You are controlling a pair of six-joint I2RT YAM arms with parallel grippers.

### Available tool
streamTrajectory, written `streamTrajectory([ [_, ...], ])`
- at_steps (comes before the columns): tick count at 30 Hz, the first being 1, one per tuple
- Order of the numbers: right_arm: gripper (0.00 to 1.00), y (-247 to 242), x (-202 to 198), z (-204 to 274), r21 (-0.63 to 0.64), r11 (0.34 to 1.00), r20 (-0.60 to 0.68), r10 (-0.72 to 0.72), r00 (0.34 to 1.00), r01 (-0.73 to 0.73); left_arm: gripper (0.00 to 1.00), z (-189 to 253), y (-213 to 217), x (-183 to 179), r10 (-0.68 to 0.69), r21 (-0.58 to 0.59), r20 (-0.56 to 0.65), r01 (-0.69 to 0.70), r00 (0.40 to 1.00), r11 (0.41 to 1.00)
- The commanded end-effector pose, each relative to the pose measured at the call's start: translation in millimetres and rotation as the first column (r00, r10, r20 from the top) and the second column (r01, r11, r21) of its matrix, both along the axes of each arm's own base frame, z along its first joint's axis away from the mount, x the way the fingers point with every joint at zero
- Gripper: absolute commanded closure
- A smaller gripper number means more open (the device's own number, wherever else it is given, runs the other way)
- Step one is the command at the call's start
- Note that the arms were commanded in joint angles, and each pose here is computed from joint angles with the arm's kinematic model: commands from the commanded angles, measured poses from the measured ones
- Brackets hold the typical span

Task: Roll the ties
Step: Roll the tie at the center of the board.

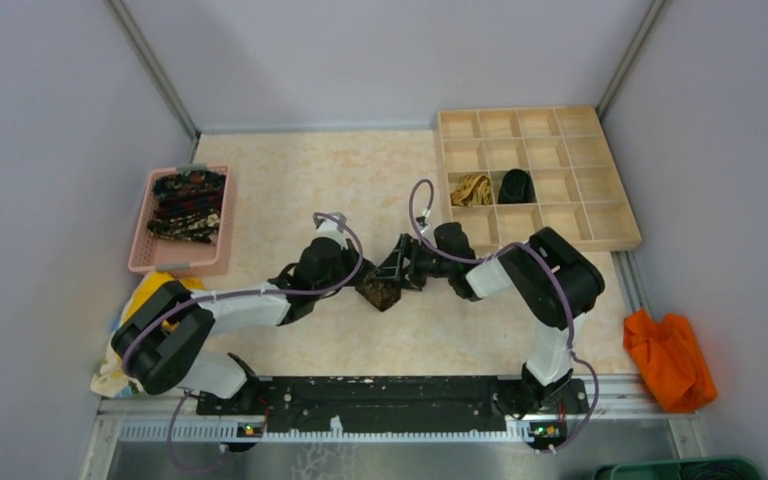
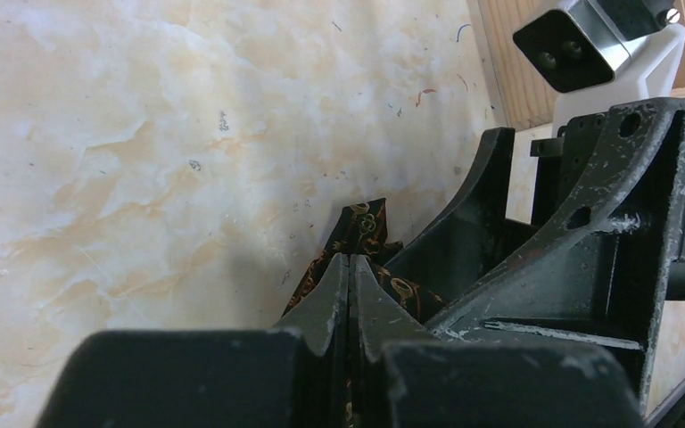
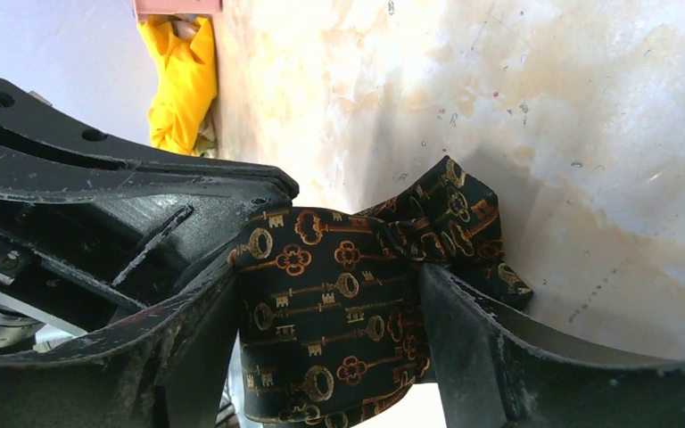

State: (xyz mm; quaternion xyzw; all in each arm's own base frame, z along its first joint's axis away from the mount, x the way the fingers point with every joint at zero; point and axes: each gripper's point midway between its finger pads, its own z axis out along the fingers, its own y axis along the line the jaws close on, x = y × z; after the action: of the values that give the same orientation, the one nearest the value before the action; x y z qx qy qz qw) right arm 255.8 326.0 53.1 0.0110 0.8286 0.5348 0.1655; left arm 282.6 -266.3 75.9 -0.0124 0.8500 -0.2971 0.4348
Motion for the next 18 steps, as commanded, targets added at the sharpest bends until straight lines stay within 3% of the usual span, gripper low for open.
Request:
streamTrajectory([
  [1, 0.31, -8, 8, -24, -0.101, 0.994, -0.014, -0.037, 0.999, 0.035, 1.00, 21, -18, 5, -0.042, -0.055, 0.041, 0.044, 0.998, 0.998],
  [6, 0.40, -2, 0, -23, -0.077, 0.997, -0.065, -0.030, 0.997, 0.025, 1.00, 32, -21, 15, -0.037, -0.030, 0.074, 0.039, 0.997, 0.999],
  [18, 0.42, 42, -39, 22, 0.093, 0.995, -0.274, -0.002, 0.962, 0.029, 1.00, 80, 29, 12, 0.103, 0.080, 0.118, -0.112, 0.988, 0.990],
])
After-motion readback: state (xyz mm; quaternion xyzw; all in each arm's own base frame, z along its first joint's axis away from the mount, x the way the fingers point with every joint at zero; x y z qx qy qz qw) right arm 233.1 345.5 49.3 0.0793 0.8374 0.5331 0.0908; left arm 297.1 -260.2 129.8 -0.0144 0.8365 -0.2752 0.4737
